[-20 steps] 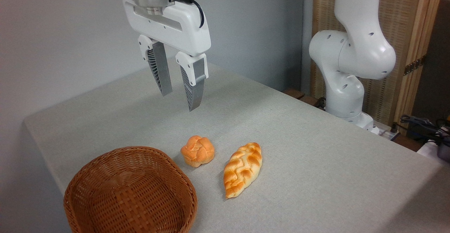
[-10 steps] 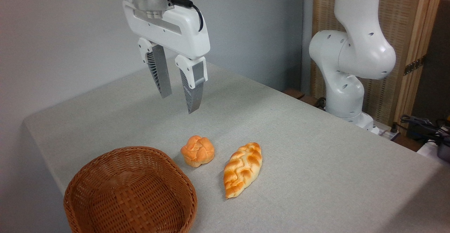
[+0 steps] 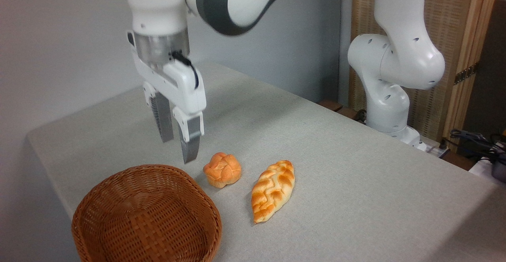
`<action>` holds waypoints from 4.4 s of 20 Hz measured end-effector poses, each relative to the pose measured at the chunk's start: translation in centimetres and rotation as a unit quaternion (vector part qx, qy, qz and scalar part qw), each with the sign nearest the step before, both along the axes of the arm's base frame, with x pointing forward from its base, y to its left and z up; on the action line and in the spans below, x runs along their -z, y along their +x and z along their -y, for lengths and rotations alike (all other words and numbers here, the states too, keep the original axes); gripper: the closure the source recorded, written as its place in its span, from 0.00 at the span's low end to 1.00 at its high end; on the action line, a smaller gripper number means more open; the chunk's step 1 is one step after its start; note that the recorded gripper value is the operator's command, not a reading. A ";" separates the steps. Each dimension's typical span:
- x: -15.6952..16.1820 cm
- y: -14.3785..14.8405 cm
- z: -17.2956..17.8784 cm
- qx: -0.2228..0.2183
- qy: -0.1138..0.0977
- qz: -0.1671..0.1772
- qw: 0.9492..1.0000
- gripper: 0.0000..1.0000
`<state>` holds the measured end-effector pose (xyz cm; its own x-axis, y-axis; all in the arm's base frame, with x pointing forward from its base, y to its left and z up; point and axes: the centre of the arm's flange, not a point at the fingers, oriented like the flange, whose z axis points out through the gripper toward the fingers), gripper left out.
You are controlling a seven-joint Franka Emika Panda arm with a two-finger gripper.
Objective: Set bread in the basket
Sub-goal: 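Lower the gripper fingers around the round orange bun, then close the gripper on the round orange bun, then lift the bun and carry it over the wicker basket, then lower the bun into the basket and open the gripper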
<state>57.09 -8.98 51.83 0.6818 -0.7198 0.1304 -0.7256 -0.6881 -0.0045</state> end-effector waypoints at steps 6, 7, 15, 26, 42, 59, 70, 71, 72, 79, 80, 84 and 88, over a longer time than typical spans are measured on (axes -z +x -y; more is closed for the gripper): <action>4.8 -1.5 0.2 0.072 0.010 -0.037 0.997 0.00; 5.4 -1.7 0.2 0.076 0.011 -0.043 0.996 0.00; 7.0 -3.1 0.2 0.083 0.014 -0.087 0.993 0.00; 9.3 -4.2 0.0 0.141 0.016 -0.111 0.984 0.74; 9.4 -4.3 0.1 0.143 0.016 -0.112 0.983 0.89; 4.8 -5.3 0.0 0.145 0.016 -0.133 0.980 0.95; -4.6 0.5 -1.8 0.121 0.014 0.015 0.992 0.95; -4.2 1.8 -2.1 0.116 0.013 0.038 0.992 0.96; -3.7 2.6 -2.2 0.113 0.013 0.049 0.992 0.97; 1.5 7.2 -2.4 0.102 0.007 0.093 0.990 0.32; 2.2 7.4 -2.3 0.104 0.007 0.088 0.991 0.31; 4.3 7.9 -1.9 0.109 0.007 0.073 0.991 0.00; 4.5 7.9 -0.2 0.122 0.003 0.072 0.990 0.00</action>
<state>65.00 -8.77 47.32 0.4620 -0.8619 0.2093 -0.8617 -0.4920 -0.1240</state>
